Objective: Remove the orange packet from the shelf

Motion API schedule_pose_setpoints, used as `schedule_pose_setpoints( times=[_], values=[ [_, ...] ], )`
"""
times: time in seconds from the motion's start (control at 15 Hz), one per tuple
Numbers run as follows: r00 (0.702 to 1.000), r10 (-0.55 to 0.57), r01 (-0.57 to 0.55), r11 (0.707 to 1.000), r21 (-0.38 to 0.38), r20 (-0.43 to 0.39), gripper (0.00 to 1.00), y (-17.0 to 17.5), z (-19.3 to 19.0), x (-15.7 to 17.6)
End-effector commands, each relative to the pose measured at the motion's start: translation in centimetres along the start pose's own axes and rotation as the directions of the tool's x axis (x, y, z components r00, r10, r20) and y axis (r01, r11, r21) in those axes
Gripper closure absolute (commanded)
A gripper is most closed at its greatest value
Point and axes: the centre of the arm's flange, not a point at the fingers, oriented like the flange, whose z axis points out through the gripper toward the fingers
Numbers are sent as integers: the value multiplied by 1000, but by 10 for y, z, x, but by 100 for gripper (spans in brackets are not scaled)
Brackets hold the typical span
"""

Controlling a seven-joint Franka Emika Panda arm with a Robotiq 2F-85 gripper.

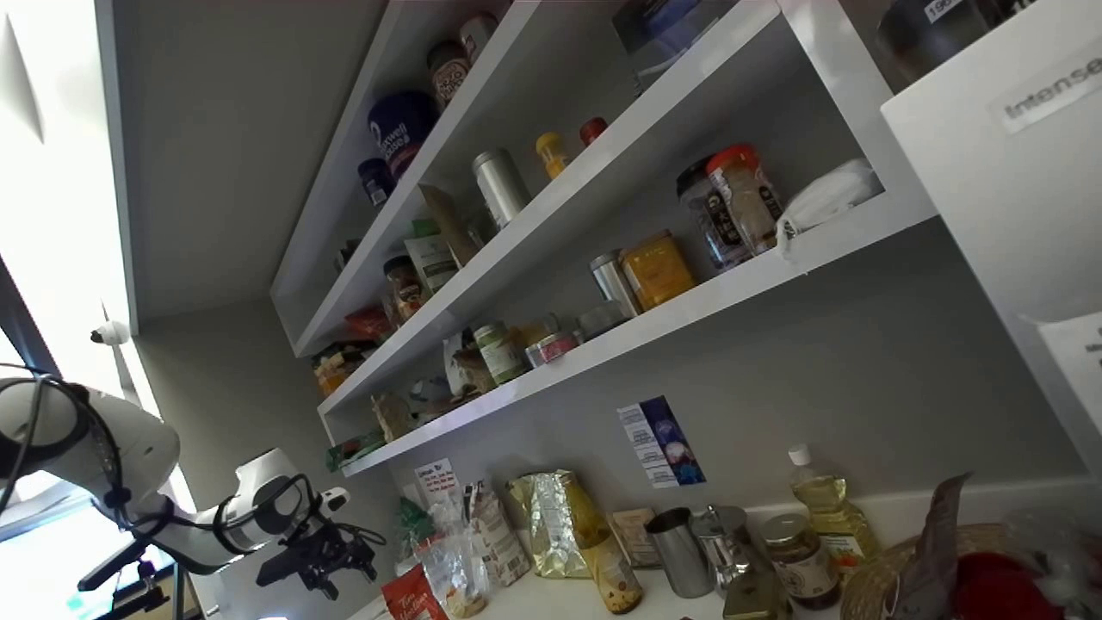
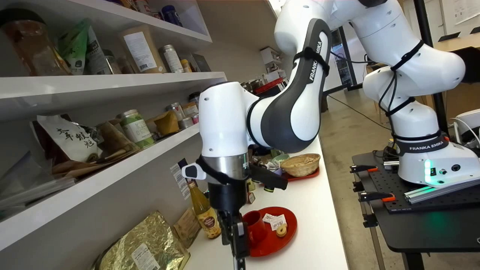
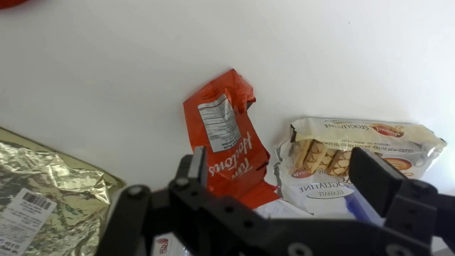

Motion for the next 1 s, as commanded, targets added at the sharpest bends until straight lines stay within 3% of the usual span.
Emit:
schedule_pose_setpoints(
  times=[0.0, 0.47, 0.53, 0.93],
  values=[
    [999, 41, -42, 998, -49, -15, 0, 16, -39, -36],
    [975, 165, -192, 961, -198, -145, 0, 65, -92, -55],
    [986, 135, -150, 973, -173, -99, 0, 61, -74, -39],
    [979, 160, -182, 964, -191, -124, 0, 69, -90, -47]
  ],
)
